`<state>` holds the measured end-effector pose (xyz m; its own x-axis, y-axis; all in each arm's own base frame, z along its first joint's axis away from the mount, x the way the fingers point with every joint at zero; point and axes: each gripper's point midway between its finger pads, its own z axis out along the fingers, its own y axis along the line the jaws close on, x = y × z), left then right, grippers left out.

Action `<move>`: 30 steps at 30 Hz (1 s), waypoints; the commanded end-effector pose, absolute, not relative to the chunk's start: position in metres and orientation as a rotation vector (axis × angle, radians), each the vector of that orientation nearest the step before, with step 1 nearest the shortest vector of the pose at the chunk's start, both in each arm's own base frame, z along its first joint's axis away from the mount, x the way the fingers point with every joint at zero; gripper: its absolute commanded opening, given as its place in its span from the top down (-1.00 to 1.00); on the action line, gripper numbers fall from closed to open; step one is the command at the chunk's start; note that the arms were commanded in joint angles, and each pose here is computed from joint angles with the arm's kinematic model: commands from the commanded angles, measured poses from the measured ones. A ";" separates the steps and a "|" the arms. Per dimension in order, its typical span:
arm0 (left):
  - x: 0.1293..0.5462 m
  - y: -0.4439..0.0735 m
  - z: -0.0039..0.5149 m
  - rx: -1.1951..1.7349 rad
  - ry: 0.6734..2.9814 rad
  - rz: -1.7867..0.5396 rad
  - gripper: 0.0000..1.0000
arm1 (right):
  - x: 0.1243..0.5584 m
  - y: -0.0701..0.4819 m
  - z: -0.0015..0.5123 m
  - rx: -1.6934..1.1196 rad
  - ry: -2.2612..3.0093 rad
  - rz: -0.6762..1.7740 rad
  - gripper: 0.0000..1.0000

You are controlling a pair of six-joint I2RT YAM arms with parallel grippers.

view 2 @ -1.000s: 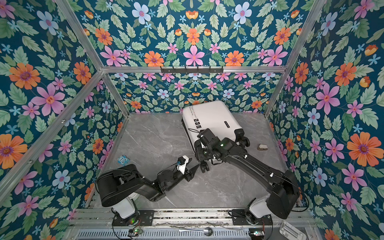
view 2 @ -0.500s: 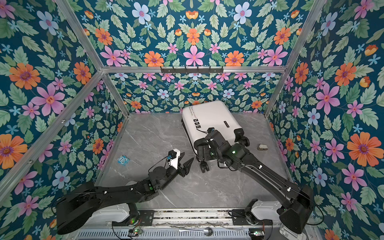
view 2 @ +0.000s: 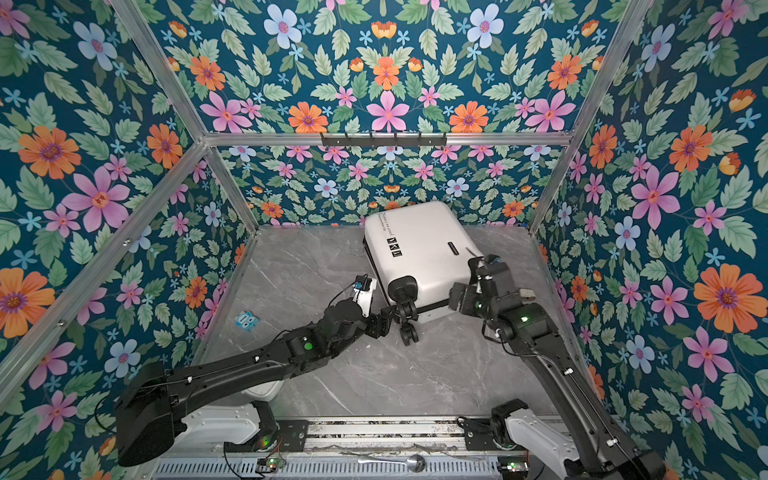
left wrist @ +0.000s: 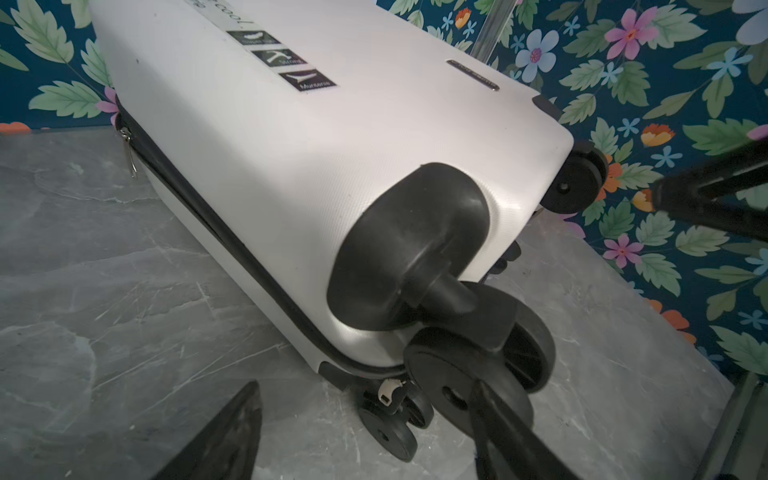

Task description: Pack the luggage

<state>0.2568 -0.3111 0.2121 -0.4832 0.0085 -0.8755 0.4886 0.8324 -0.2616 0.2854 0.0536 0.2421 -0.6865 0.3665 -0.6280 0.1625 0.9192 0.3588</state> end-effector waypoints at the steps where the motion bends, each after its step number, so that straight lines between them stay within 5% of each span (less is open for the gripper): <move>1: 0.265 -0.297 0.205 0.256 2.074 -0.649 -0.69 | 0.297 0.027 0.248 0.497 2.301 0.473 -0.99; 16: 0.379 -0.238 0.181 -0.201 2.092 -1.016 -0.62 | 0.437 -0.025 0.237 0.703 2.102 0.885 -0.93; 30: 0.448 -0.228 0.138 -0.342 2.076 -1.088 -0.52 | 0.439 0.035 0.205 0.544 2.205 1.060 -0.88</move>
